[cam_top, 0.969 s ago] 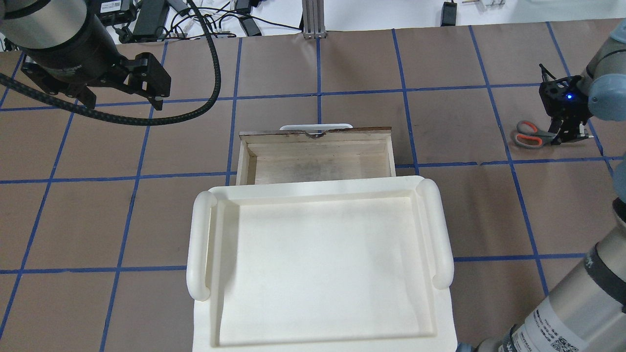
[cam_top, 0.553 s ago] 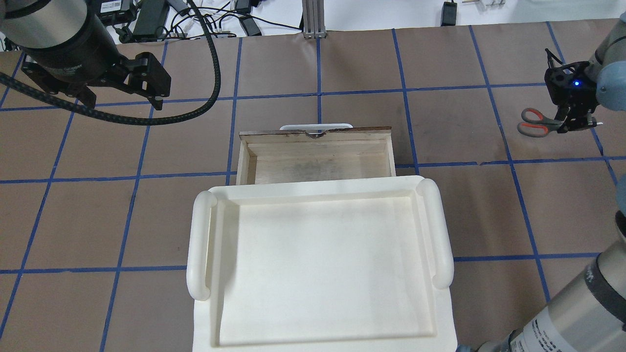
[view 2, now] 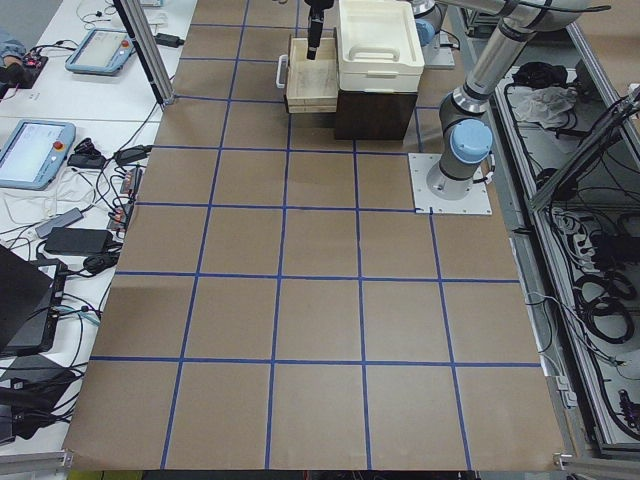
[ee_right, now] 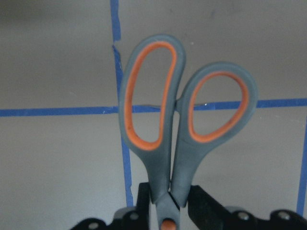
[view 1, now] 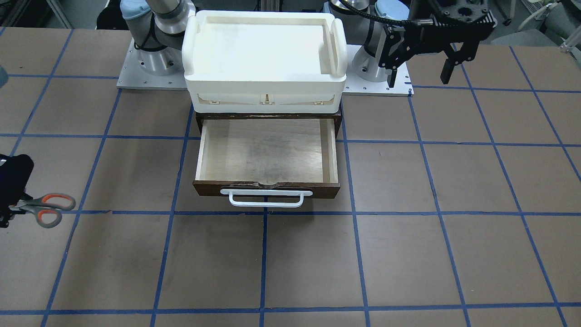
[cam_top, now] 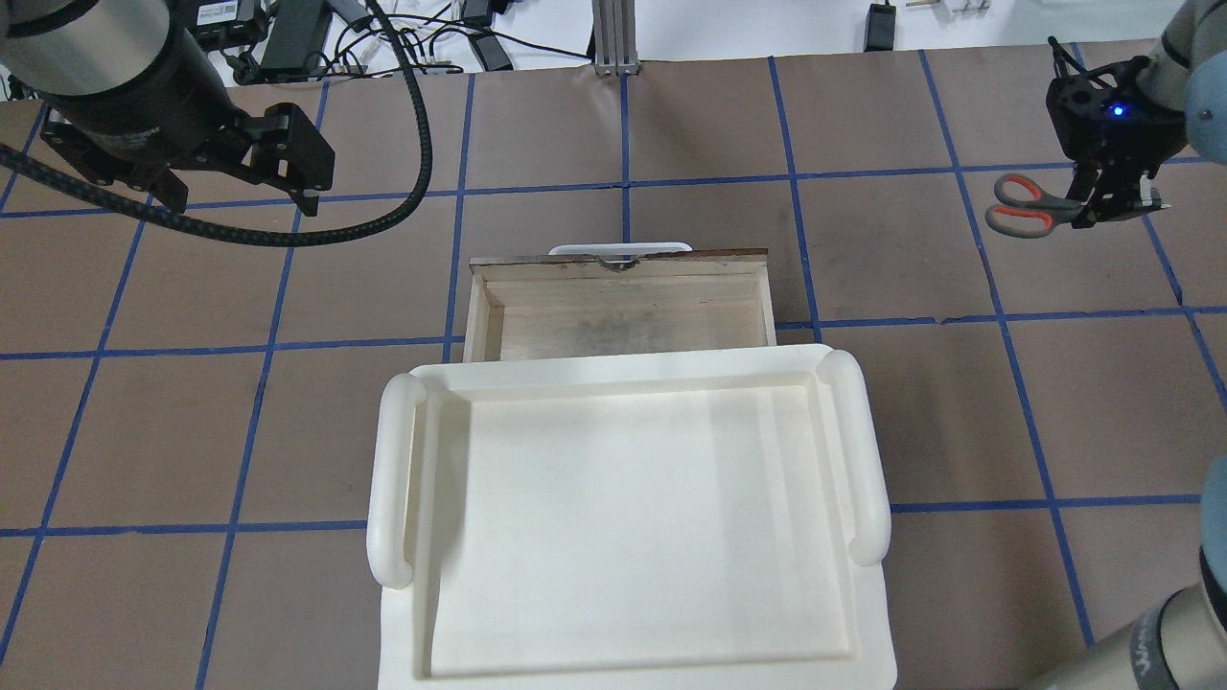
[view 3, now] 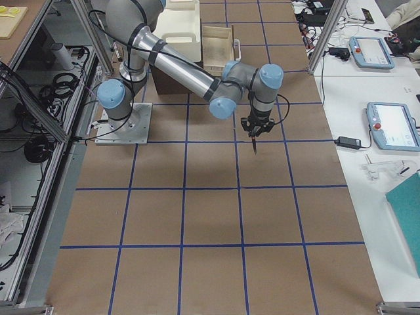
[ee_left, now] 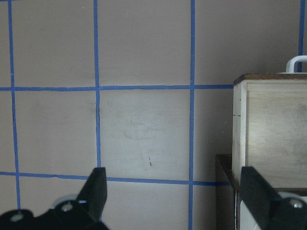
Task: Put scissors in drawer and close it
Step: 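Carry the scissors with the right gripper over the open drawer, then lower the scissors into the drawer and open the right gripper, then raise the right gripper out of the drawer and withdraw it, then swing the left gripper over to the drawer's white handle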
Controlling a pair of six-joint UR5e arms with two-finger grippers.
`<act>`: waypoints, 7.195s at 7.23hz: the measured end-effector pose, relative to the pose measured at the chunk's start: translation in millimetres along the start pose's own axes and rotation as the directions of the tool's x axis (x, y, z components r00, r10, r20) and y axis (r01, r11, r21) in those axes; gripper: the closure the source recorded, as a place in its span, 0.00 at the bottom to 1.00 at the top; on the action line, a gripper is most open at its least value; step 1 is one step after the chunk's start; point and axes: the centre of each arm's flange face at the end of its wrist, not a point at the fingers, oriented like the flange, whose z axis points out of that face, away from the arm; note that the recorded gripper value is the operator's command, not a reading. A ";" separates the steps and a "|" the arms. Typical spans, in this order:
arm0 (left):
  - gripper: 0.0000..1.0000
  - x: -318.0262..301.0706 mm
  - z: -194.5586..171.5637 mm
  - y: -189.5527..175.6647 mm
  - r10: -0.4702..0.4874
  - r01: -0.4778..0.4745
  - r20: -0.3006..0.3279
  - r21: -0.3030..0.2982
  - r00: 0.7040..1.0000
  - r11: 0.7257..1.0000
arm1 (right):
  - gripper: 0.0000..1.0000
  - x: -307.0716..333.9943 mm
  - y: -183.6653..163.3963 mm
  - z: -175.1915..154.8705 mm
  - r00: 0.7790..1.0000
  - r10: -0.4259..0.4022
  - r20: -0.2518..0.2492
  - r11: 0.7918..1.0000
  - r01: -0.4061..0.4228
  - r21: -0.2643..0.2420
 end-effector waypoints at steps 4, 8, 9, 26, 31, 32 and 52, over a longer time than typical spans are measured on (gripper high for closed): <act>0.00 -0.5 -0.6 0.3 0.001 -0.001 0.001 0.001 1.000 1.000 | 1.00 -31.5 -146.7 -58.9 1.000 -0.008 -0.008 1.000 0.008 0.008; 0.00 -0.7 -0.6 0.4 0.002 -0.002 0.003 0.001 1.000 1.000 | 1.00 -85.6 -324.2 -72.1 0.998 0.058 -0.007 0.998 -0.058 0.021; 0.00 -0.6 -0.6 0.4 0.002 -0.002 0.002 0.001 1.000 1.000 | 1.00 -101.6 -357.7 -71.7 0.999 0.050 -0.002 0.998 -0.050 0.027; 0.00 -1.0 -1.1 1.2 0.002 -0.002 0.005 0.000 1.000 1.000 | 0.04 -141.1 -482.4 -18.0 0.999 -0.001 0.034 0.998 -0.001 0.061; 0.00 -0.9 -1.0 1.3 0.003 -0.003 0.005 -0.002 1.000 1.000 | 0.00 -112.2 -461.4 -60.5 0.943 0.332 -0.012 0.938 -0.329 0.106; 0.00 -1.0 -0.9 1.3 0.003 -0.003 0.005 -0.002 1.000 1.000 | 0.00 -105.6 -455.6 -69.4 0.889 0.457 -0.007 0.883 -0.453 0.120; 0.00 126.6 113.6 -99.2 -0.129 0.137 -0.120 0.059 0.984 0.989 | 0.00 -106.8 -274.4 -174.6 -0.046 0.995 0.090 -0.056 -0.992 0.113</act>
